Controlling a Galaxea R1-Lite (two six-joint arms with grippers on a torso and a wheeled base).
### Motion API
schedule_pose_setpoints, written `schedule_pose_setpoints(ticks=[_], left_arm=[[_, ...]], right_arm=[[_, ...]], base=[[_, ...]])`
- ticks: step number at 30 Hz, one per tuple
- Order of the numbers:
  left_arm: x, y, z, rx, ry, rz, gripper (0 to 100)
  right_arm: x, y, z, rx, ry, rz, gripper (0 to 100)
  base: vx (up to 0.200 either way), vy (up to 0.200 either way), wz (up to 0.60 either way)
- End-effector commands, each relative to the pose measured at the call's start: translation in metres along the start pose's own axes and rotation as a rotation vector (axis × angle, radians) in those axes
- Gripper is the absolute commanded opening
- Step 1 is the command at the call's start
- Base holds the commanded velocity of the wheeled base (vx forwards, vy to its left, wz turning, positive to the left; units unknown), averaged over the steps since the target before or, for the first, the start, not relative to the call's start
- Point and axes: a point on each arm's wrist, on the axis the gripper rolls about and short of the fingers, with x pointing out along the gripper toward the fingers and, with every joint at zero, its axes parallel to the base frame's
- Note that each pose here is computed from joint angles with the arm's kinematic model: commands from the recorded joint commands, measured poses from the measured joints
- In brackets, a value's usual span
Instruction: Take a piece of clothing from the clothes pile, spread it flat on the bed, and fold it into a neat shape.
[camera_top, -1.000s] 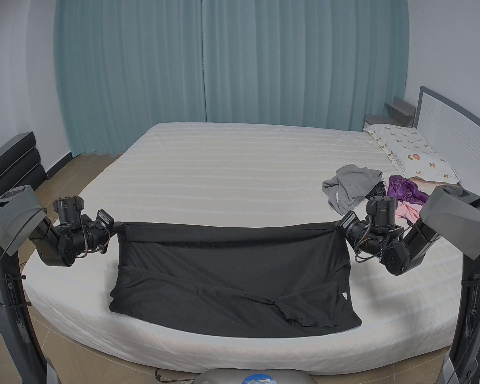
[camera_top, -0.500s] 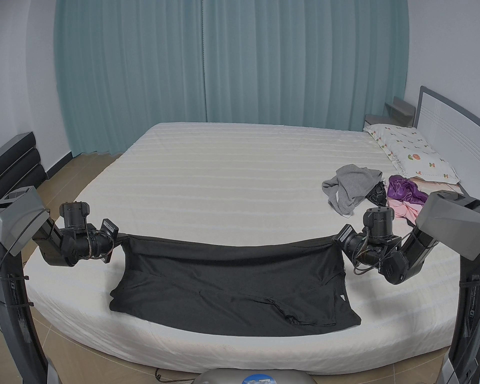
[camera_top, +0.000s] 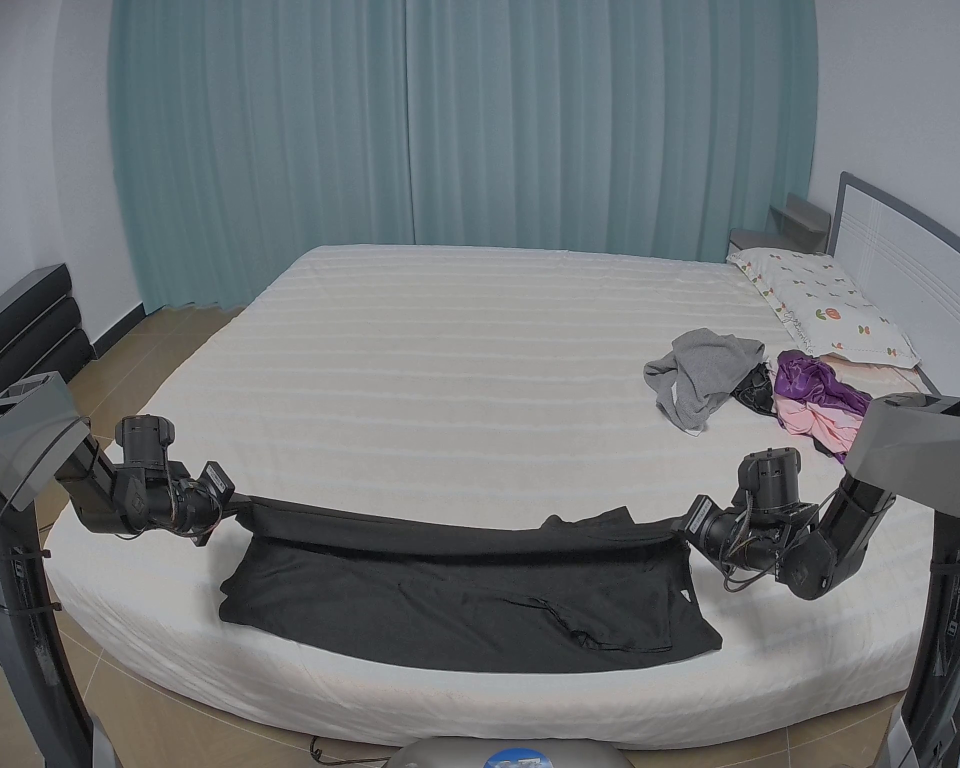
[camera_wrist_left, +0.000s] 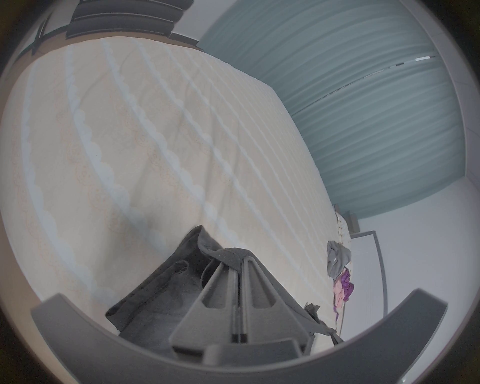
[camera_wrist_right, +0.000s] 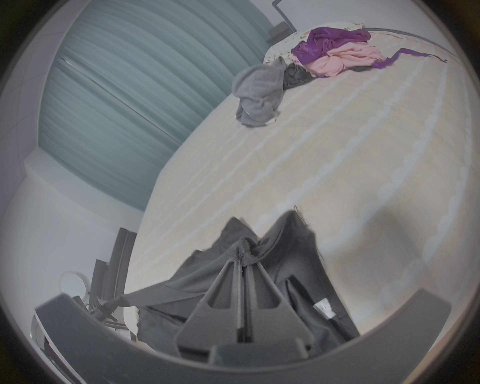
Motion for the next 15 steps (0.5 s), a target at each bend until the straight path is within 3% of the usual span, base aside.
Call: schedule_pose_setpoints(ticks=[1, 8, 9, 10, 15], left_arm=[[0.002, 0.006, -0.004, 0.012, 0.01, 0.02, 0], [0.004, 0.011, -0.008, 0.067, 0.015, 0.057, 0], [0.004, 0.011, -0.009, 0.07, 0.021, 0.063, 100], [0.004, 0.011, -0.01, 0.074, 0.026, 0.069, 100], [0.001, 0.011, -0.011, 0.075, 0.044, 0.084, 100]], right_arm=[[0.0, -0.01, -0.011, -0.014, 0.045, -0.034, 0], [0.001, -0.014, -0.025, -0.079, 0.092, -0.058, 0], [0.001, -0.017, -0.028, -0.088, 0.1, -0.066, 0], [0.001, -0.017, -0.028, -0.092, 0.103, -0.068, 100], [-0.003, -0.011, -0.016, -0.085, 0.063, -0.036, 100]], base=[[0.0, 0.0, 0.0], [0.0, 0.0, 0.0], [0.0, 0.0, 0.0], [0.0, 0.0, 0.0], [0.0, 0.0, 0.0]])
